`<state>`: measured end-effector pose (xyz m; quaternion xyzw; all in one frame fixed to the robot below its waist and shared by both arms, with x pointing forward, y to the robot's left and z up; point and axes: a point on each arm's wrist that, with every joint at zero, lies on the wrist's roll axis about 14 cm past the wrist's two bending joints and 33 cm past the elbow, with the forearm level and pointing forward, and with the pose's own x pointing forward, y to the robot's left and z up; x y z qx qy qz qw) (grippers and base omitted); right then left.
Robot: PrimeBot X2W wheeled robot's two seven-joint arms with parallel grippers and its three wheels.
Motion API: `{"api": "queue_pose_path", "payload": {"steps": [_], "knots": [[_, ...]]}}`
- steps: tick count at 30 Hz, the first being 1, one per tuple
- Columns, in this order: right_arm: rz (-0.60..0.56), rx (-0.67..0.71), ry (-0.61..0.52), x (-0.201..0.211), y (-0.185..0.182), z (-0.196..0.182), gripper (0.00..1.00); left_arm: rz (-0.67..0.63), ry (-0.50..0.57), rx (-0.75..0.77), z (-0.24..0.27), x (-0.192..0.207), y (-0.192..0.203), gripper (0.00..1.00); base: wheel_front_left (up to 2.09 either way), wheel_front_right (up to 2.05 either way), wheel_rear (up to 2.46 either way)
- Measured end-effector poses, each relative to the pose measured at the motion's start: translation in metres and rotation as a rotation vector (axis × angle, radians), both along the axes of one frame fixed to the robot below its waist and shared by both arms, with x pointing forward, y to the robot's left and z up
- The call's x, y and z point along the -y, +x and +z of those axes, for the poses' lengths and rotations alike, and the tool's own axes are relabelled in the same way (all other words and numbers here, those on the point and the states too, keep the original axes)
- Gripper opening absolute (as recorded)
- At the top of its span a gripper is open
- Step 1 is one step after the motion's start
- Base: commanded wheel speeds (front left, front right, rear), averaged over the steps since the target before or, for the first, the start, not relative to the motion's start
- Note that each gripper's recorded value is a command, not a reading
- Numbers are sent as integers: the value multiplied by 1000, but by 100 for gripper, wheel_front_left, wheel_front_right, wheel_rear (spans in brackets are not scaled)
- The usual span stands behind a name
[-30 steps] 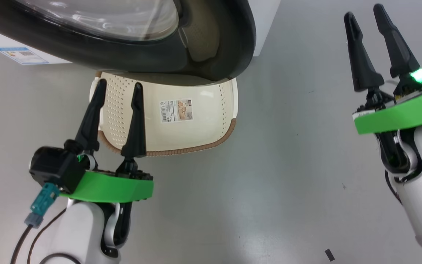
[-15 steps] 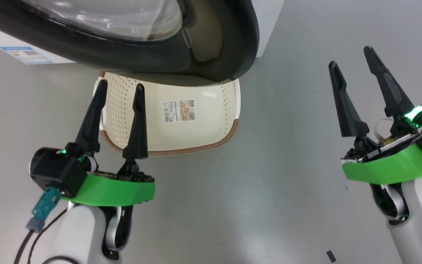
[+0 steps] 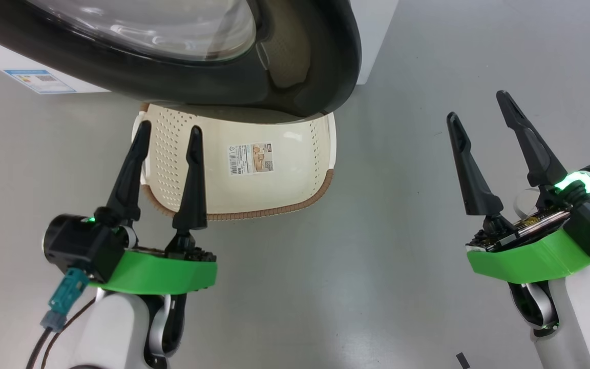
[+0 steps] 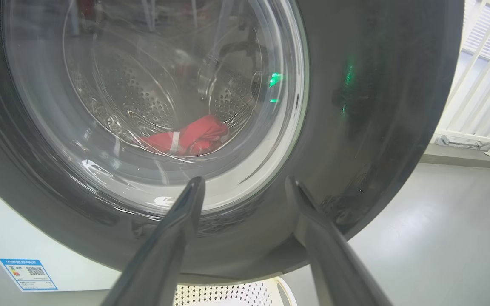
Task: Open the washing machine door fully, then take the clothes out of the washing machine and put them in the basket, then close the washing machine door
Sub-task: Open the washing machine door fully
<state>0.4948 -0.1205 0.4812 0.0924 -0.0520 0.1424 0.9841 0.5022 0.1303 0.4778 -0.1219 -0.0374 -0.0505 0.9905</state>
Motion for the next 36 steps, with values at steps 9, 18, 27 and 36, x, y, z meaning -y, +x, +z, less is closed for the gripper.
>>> {"api": "queue_pose_path", "payload": {"steps": [9, 18, 27, 36], "knots": [[-2, 0, 8, 0, 0, 1, 44, -1, 17, -9, -3, 0, -2, 100, 0, 0, 0], [11, -17, 60, -7, 1, -2, 0, -2, 18, -14, -6, 0, -3, 100, 0, 0, 0], [-5, -77, 599, -11, 27, 16, 0, -11, 19, -26, -10, 2, -4, 100, 0, 0, 0], [197, -248, 1111, -30, 58, 46, 0, -14, 24, -38, -15, 2, -5, 100, 0, 0, 0]]}}
